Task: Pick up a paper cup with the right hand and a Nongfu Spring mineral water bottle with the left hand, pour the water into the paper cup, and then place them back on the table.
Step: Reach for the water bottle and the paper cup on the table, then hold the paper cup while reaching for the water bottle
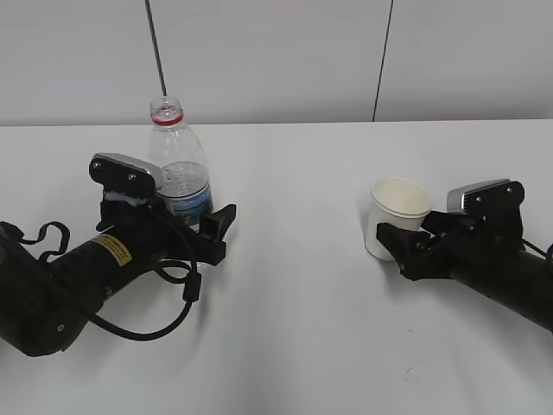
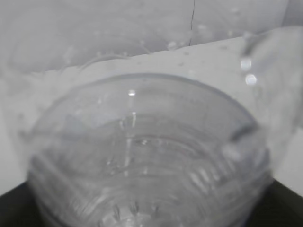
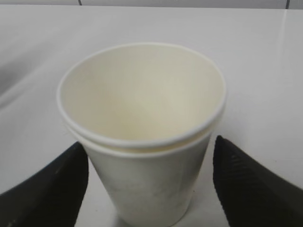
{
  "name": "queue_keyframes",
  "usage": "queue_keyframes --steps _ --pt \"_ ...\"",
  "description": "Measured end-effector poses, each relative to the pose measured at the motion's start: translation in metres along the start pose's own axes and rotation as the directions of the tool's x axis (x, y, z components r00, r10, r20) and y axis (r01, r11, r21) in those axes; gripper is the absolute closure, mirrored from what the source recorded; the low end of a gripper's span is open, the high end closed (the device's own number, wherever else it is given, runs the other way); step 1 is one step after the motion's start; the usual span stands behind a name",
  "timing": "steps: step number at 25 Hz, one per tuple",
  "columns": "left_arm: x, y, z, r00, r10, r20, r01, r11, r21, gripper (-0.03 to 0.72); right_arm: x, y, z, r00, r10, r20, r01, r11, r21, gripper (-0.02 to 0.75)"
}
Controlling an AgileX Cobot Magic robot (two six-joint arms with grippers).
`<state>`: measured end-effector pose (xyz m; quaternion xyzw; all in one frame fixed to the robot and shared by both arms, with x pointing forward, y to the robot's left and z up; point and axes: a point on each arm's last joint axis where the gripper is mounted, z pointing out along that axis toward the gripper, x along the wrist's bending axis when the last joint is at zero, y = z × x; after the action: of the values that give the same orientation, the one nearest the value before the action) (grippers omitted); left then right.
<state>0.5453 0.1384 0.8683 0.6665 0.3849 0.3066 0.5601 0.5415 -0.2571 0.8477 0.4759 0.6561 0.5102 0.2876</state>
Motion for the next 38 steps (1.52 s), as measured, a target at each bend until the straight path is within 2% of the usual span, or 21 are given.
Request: queue_keyframes --steps 17,38 --pt "0.0 0.0 0.0 1.0 0.0 0.0 0.0 1.0 0.0 0.095 0.002 -0.001 0.034 0.992 -0.066 -0.108 0.063 0.998 -0.03 0.13" --pt "0.0 0.0 0.0 1.0 0.0 0.0 0.0 1.0 0.0 0.096 0.005 0.002 0.039 0.992 -0.05 -0.118 0.045 0.998 -0.042 0.118"
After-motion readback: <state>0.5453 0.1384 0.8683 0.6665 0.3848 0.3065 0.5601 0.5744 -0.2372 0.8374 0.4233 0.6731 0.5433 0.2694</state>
